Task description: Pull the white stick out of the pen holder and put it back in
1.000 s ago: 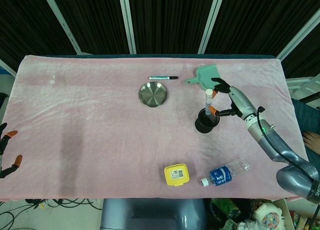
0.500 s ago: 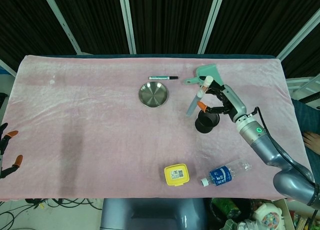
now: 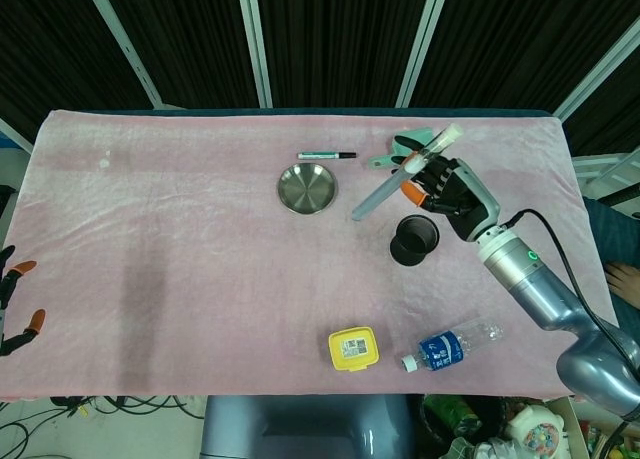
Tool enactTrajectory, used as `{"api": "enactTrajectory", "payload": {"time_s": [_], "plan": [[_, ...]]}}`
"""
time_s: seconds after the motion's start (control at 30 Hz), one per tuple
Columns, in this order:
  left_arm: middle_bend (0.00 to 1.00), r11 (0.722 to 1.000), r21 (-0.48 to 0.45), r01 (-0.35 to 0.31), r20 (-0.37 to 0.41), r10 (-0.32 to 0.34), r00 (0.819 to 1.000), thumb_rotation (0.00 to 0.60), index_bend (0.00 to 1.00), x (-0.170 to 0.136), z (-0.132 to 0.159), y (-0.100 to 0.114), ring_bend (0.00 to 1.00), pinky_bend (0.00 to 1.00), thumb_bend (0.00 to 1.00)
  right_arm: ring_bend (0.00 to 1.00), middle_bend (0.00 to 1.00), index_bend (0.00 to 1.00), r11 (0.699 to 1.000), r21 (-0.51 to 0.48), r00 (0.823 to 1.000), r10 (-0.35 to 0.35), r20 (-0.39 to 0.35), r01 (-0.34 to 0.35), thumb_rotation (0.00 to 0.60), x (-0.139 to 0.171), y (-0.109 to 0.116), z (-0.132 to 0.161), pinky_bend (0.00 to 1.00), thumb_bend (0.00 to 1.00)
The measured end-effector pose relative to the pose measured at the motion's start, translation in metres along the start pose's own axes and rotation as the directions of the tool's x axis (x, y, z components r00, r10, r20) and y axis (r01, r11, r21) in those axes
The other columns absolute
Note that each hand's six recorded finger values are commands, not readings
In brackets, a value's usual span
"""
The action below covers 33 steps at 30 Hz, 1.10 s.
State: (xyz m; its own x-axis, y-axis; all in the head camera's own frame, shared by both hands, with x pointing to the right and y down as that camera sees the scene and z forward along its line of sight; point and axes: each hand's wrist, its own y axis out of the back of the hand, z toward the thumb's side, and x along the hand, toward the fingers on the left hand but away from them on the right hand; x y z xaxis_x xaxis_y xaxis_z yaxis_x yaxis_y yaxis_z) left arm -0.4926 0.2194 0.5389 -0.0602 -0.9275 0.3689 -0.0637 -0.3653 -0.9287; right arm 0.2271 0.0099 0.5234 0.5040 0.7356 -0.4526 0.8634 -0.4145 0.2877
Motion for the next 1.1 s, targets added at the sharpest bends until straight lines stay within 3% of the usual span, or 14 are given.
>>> {"api": "enactTrajectory", "payload": {"time_s": [0.1,0.2,0.3,0.4,0.5,0.6,0.63,0.73,0.83,0.87,0.9,0.97,1.1], "plan": [[0.02,1.0,0.001,0.002,-0.001,-0.002,1.0,0.6,0.19,0.0,0.0,0.0,0.01,0.0,0.34,0.16,0.09,0.64,0.993,0.12,0.999,0.002,0.044,-0.007,0.6,0.0,0.003,-0.015,0.16,0.34],[0.02,1.0,0.003,0.001,-0.001,-0.001,1.0,0.6,0.19,0.0,0.0,0.0,0.01,0.0,0.34,0.16,0.09,0.65,0.966,0.256,0.998,0.001,0.069,-0.019,0.6,-0.001,0.007,-0.024,0.16,0.34],[0.02,1.0,0.001,-0.001,-0.002,0.001,1.0,0.6,0.19,0.0,-0.001,0.0,0.01,0.0,0.34,0.16,0.09,0.65,0.917,0.399,0.997,-0.003,0.075,-0.027,0.6,-0.003,0.012,-0.03,0.16,0.34],[0.02,1.0,0.001,0.0,-0.001,0.0,1.0,0.6,0.19,0.0,-0.001,0.0,0.01,0.0,0.34,0.16,0.09,0.65,0.835,0.55,0.998,-0.01,0.066,-0.028,0.6,-0.005,0.017,-0.033,0.16,0.34],[0.02,1.0,0.003,0.0,-0.001,0.0,1.0,0.6,0.19,0.0,-0.001,0.001,0.01,0.0,0.34,0.16,0.09,0.65,0.715,0.699,0.999,-0.017,0.048,-0.021,0.6,-0.007,0.02,-0.035,0.16,0.34],[0.02,1.0,0.003,-0.001,-0.001,0.001,1.0,0.6,0.19,0.0,-0.001,0.001,0.01,0.0,0.34,0.16,0.09,0.65,0.562,0.827,0.999,-0.025,0.021,-0.003,0.6,-0.009,0.022,-0.037,0.16,0.34],[0.02,1.0,0.003,0.0,-0.001,0.0,1.0,0.6,0.19,0.0,-0.001,0.001,0.01,0.0,0.34,0.16,0.09,0.65,0.496,0.868,1.0,-0.03,0.008,0.008,0.6,-0.009,0.022,-0.037,0.16,0.34],[0.02,1.0,0.004,0.0,0.0,0.0,1.0,0.6,0.19,0.0,-0.001,0.001,0.01,0.0,0.34,0.16,0.09,0.65,0.339,0.94,0.999,-0.046,-0.026,0.04,0.6,-0.011,0.022,-0.038,0.16,0.34],[0.02,1.0,0.003,0.0,0.0,0.0,1.0,0.6,0.19,0.0,-0.001,0.001,0.01,0.0,0.34,0.16,0.09,0.65,0.219,0.973,0.995,-0.075,-0.059,0.074,0.6,-0.013,0.022,-0.039,0.16,0.34],[0.02,1.0,0.003,-0.001,-0.001,0.001,1.0,0.6,0.19,0.0,-0.001,0.001,0.01,0.0,0.34,0.16,0.09,0.65,0.197,0.977,0.994,-0.087,-0.067,0.083,0.6,-0.013,0.022,-0.039,0.16,0.34],[0.02,1.0,0.002,-0.001,-0.001,0.001,1.0,0.6,0.19,0.0,-0.001,0.001,0.01,0.0,0.34,0.16,0.09,0.65,0.184,0.979,0.992,-0.098,-0.074,0.091,0.6,-0.014,0.022,-0.039,0.16,0.34],[0.02,1.0,0.002,0.0,-0.001,0.0,1.0,0.6,0.19,0.0,-0.001,0.001,0.01,0.0,0.34,0.16,0.09,0.65,0.196,0.975,0.989,-0.123,-0.079,0.103,0.6,-0.015,0.019,-0.039,0.16,0.34],[0.02,1.0,0.002,0.0,-0.001,0.0,1.0,0.6,0.19,0.0,-0.001,0.001,0.01,0.0,0.34,0.16,0.09,0.65,0.298,0.949,0.989,-0.135,-0.065,0.103,0.6,-0.015,0.01,-0.038,0.16,0.34]]}}
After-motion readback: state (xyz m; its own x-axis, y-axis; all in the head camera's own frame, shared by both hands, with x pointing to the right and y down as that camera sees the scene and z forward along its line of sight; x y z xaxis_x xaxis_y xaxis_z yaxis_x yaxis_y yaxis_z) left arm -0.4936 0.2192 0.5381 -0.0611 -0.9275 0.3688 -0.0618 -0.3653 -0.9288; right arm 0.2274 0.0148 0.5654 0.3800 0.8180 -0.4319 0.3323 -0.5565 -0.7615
